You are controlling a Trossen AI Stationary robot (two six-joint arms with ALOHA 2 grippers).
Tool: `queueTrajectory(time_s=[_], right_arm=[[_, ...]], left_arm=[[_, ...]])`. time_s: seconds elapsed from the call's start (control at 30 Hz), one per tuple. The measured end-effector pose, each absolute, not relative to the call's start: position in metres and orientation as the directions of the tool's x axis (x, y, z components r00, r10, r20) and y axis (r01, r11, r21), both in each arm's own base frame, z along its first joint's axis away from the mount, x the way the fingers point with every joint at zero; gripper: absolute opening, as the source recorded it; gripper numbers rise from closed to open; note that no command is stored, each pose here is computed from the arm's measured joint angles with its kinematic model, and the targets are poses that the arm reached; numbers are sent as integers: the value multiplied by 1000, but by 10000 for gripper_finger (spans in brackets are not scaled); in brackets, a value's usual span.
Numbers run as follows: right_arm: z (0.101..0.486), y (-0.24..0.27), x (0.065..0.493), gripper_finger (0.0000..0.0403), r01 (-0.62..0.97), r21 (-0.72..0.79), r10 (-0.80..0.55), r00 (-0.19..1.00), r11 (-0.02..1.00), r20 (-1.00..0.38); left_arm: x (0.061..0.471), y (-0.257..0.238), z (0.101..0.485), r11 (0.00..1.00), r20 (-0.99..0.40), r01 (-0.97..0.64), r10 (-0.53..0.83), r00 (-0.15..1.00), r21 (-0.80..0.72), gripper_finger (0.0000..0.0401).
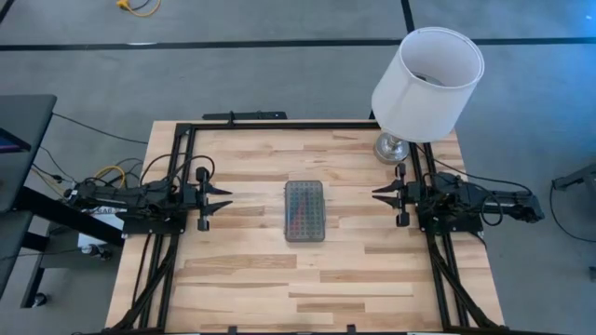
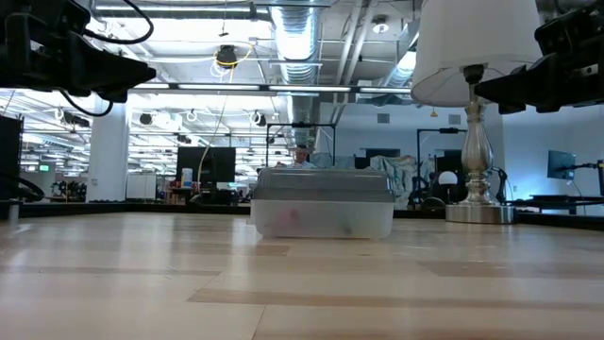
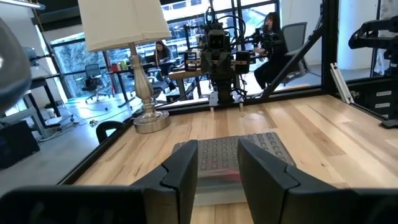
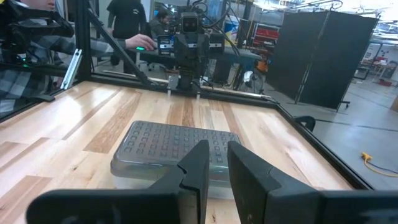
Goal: Pick & place school supplies into a supply box
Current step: Return to Home Position
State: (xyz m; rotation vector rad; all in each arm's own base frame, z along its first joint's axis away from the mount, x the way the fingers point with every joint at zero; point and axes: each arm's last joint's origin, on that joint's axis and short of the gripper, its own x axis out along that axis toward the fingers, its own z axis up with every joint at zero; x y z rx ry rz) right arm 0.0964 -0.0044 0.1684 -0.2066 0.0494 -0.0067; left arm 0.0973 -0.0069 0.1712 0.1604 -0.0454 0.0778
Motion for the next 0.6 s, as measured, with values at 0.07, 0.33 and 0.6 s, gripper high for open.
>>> queueTrajectory(time_s=[0.07,0.33,0.6], right_arm=[[168,-4,96,53,1,-205,-12,999,979,-49],[168,-4,96,53,1,-206,-12,999,979,-49],[168,-4,96,53,1,-206,-12,999,979,-49]], left_arm=[[97,-7,171,983,52,-82,74,996,164,109],[97,-7,171,985,52,-81,74,996,155,109],[97,-7,171,985,52,-81,74,996,155,109]])
